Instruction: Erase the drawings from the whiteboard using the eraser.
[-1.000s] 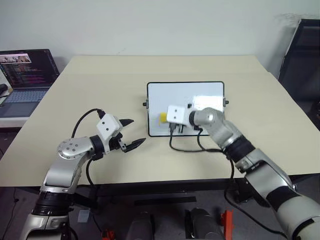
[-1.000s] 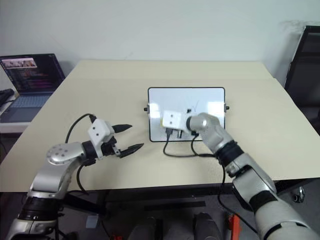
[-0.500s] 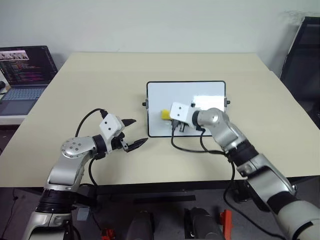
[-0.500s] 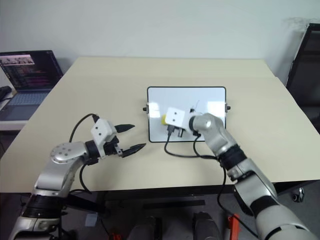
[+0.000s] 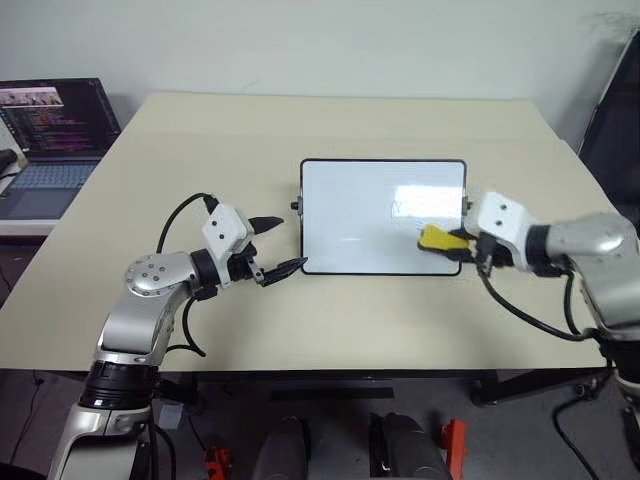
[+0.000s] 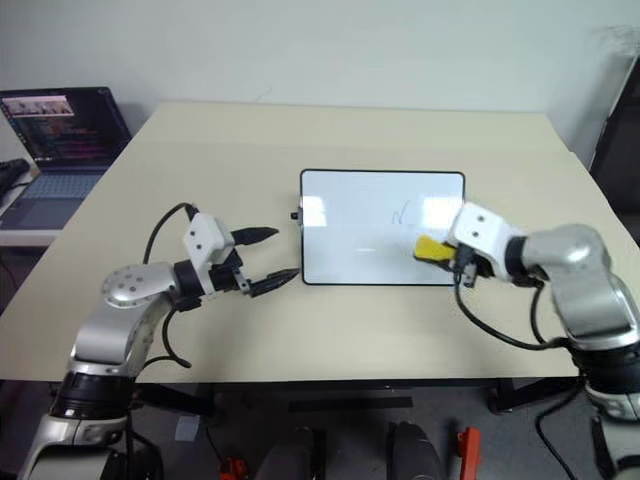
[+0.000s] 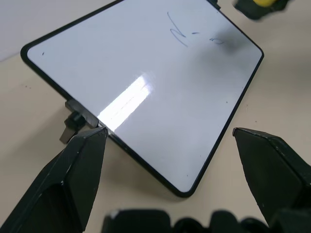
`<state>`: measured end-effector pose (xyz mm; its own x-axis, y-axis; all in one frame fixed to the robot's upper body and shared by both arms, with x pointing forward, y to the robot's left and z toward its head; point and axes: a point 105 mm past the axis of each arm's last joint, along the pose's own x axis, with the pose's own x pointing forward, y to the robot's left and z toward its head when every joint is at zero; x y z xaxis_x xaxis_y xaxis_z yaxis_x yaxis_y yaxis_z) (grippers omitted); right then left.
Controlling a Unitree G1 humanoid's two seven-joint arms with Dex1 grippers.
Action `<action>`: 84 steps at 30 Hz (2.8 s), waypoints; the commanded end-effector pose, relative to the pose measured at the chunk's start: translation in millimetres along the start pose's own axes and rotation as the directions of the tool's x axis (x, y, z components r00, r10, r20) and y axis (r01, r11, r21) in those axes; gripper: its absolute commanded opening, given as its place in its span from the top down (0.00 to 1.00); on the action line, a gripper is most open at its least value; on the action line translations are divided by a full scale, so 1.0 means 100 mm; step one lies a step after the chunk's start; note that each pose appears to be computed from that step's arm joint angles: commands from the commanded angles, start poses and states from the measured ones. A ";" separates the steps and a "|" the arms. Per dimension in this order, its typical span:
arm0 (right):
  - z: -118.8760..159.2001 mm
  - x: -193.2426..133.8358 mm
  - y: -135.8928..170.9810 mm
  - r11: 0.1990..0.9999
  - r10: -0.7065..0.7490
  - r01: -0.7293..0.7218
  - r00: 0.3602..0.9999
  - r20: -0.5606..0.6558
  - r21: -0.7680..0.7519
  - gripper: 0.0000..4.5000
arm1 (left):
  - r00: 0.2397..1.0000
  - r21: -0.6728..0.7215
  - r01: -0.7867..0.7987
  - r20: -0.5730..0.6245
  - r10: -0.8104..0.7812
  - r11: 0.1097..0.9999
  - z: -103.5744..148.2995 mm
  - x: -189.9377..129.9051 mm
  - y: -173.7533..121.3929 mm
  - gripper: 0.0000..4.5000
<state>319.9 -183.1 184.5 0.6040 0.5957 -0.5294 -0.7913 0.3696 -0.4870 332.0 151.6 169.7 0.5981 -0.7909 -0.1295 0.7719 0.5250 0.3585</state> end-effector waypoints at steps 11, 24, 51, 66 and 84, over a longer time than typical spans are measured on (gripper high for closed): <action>-0.19 -0.62 -0.40 0.980 -0.193 0.192 0.981 -0.033 -0.044 0.78 | 0.999 0.029 0.034 0.016 -0.034 0.999 0.27 -0.07 0.07 0.00; -0.17 -0.55 -0.49 0.977 -0.203 0.201 0.979 -0.030 -0.064 0.78 | 1.000 0.045 0.027 -0.013 -0.027 0.999 0.26 -0.09 0.10 0.00; 0.16 -0.48 -0.64 0.963 -0.258 0.264 0.959 0.117 -0.042 0.78 | 0.999 0.064 0.026 0.016 -0.027 0.998 0.32 -0.02 0.12 0.00; 0.84 0.59 -0.66 0.971 -0.236 0.241 0.943 0.234 0.008 0.78 | 0.991 0.028 0.112 0.066 -0.113 0.993 0.27 0.27 -0.17 0.00; 0.57 0.86 -1.00 0.948 -0.262 0.277 0.959 0.109 -0.156 0.78 | 0.997 0.021 0.067 0.025 -0.067 0.998 0.16 0.13 -0.19 0.00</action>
<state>443.1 -127.4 216.2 0.7638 0.5570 -0.3261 -0.5955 0.4133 -0.6889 323.7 123.2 160.9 0.5226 -0.8362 -0.1661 0.8301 0.4546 0.3230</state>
